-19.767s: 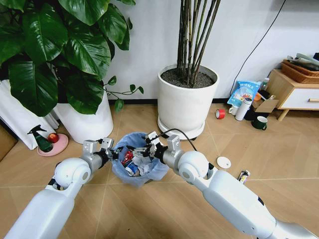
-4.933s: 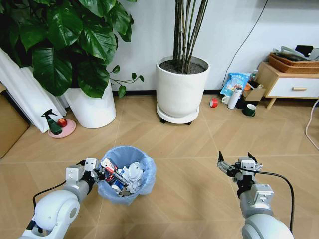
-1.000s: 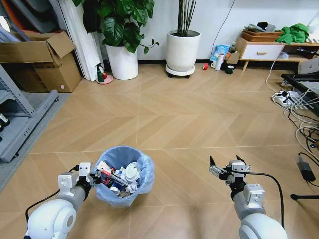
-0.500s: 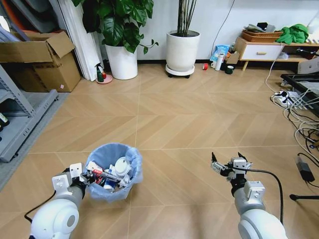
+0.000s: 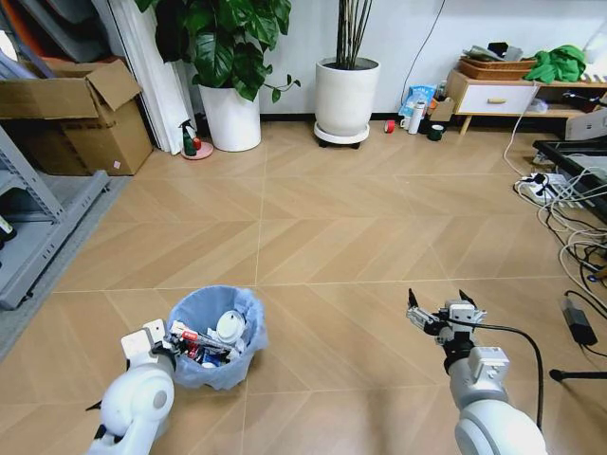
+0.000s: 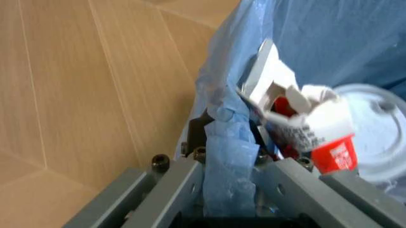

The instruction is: Pick up the trash bin and place the garbage on the floor into it.

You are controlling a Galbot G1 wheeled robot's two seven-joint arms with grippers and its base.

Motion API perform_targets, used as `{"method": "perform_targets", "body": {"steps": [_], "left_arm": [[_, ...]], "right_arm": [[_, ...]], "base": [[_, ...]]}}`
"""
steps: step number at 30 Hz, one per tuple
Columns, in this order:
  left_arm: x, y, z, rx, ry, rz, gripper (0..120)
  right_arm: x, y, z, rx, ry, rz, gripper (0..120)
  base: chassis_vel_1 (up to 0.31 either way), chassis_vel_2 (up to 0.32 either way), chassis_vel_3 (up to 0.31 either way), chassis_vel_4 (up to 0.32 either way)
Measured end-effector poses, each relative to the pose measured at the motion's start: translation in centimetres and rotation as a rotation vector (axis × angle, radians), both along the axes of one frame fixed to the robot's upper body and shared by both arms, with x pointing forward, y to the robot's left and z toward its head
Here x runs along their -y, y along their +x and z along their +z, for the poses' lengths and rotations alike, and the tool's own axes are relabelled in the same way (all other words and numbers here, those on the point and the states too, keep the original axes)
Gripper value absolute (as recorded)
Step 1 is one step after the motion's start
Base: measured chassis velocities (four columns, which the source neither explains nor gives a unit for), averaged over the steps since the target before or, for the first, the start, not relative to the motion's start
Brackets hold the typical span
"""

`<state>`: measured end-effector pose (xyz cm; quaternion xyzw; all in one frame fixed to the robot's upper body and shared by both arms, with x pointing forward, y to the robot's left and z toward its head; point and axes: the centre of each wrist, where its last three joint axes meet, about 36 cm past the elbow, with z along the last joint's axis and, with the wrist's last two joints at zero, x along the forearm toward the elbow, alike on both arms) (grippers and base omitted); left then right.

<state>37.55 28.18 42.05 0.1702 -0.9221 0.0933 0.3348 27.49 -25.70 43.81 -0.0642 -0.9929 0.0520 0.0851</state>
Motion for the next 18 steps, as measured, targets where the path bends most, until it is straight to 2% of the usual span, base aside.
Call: {"method": "perform_targets", "body": {"steps": [5,18], "left_arm": [[-0.9,1.9,0.6,-0.013,-0.013,0.014,0],[-2.0,2.2,-0.5,-0.077,-0.028,0.045,0]], "right_arm": [[0.5,-0.3,-0.1,0.002,0.002,-0.025,100],[0.5,0.1,-0.3,0.004,0.006,-0.03,100]], "base": [[0.0,0.0,0.0,0.0],[0.0,0.0,0.0,0.0]]}}
